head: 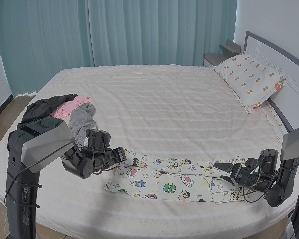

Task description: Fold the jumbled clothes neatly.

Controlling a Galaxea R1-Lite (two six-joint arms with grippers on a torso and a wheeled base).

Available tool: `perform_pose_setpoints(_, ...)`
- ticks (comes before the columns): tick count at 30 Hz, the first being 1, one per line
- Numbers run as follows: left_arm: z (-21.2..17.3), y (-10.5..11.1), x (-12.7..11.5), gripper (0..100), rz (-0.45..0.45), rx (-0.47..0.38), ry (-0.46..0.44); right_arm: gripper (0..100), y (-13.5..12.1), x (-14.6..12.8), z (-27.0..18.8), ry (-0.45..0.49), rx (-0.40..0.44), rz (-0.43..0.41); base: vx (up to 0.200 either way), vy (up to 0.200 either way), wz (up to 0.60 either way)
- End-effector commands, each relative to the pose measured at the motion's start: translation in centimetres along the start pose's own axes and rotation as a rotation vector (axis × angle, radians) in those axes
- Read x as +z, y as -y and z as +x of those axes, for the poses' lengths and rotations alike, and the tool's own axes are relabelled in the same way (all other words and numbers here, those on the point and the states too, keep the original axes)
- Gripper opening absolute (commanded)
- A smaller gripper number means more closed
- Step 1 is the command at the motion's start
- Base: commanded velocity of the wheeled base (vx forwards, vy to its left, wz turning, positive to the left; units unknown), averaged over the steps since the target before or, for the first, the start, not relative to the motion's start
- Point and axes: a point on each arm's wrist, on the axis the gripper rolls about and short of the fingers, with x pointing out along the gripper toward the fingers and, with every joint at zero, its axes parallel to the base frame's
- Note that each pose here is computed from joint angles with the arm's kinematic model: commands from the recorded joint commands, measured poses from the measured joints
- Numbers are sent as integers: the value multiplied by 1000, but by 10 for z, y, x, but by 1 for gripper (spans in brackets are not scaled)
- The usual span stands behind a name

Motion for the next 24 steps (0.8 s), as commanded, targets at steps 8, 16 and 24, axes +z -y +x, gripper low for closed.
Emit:
perform_pose_setpoints(8,-4,19,24,0,111,-50,86,100,0,0,0,4,7,-3,0,0,0)
perform_pose_setpoints(16,6,20,33,0,187,-1,167,100,-1,0,0,3,7,-3,0,0,0)
perform_pose_setpoints(24,2,7,10,0,187,43,89,100,-1,0,0,3,7,-5,0,0,0)
